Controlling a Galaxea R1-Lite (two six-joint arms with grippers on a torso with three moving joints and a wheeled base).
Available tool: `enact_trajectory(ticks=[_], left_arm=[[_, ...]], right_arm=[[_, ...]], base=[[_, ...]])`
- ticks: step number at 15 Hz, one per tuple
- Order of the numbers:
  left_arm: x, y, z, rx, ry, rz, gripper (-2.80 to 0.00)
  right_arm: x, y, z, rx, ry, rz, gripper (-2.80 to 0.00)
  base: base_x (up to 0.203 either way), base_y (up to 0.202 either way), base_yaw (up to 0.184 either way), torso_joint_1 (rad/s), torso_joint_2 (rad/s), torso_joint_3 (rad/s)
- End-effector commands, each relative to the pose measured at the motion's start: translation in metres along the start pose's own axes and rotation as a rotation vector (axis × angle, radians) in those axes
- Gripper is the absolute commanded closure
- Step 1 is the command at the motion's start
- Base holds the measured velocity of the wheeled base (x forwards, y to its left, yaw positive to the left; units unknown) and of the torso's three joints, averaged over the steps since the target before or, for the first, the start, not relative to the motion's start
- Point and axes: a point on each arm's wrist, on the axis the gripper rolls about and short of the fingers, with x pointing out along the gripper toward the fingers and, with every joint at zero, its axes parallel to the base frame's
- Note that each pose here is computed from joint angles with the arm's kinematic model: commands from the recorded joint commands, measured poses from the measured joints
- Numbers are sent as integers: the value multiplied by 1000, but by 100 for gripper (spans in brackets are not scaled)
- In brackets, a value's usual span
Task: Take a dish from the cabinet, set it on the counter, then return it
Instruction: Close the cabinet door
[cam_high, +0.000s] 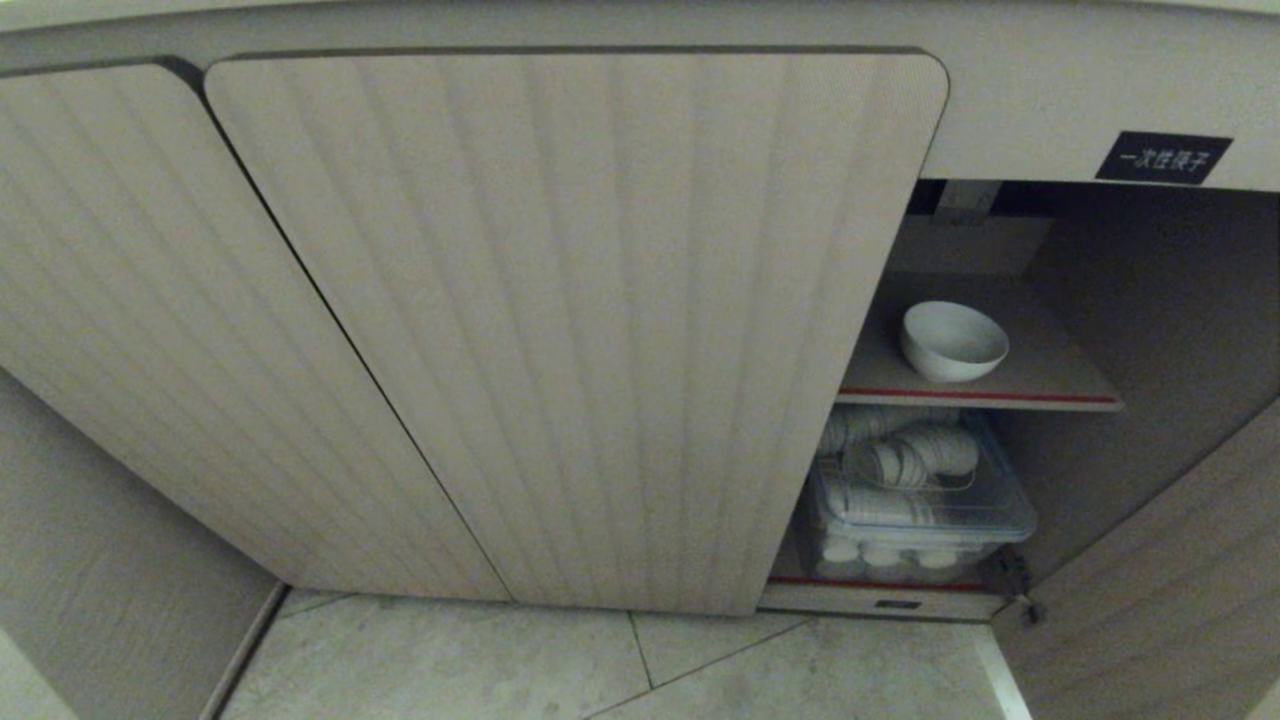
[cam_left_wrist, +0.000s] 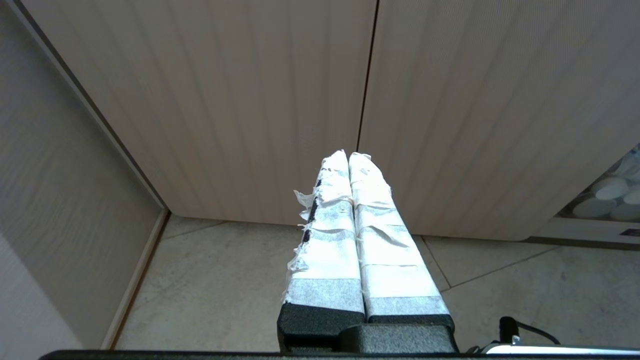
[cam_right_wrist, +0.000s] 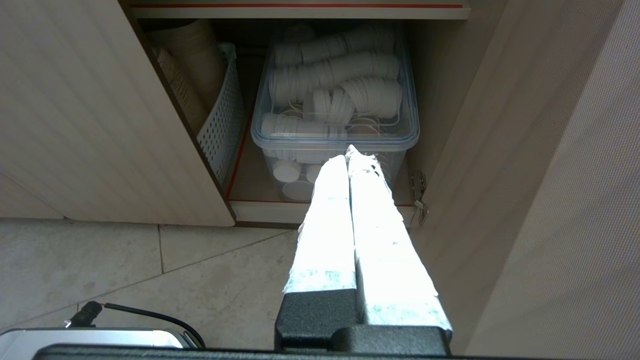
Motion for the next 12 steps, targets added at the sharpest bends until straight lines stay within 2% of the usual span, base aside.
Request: enact_trajectory(ticks=[1,11,12], left_arm=[[0,0,0,-1,0,1,0],[0,0,0,-2,-1,1,0],[0,0,0,-2,0,1,0]], right_arm=[[0,0,0,1,1,0,0],[0,0,0,0,1,0,0],[0,0,0,0,1,1,0]], base=[[0,0,0,0,0,0],[0,0,0,0,0,0],[-126,0,-2,8,3,-1]])
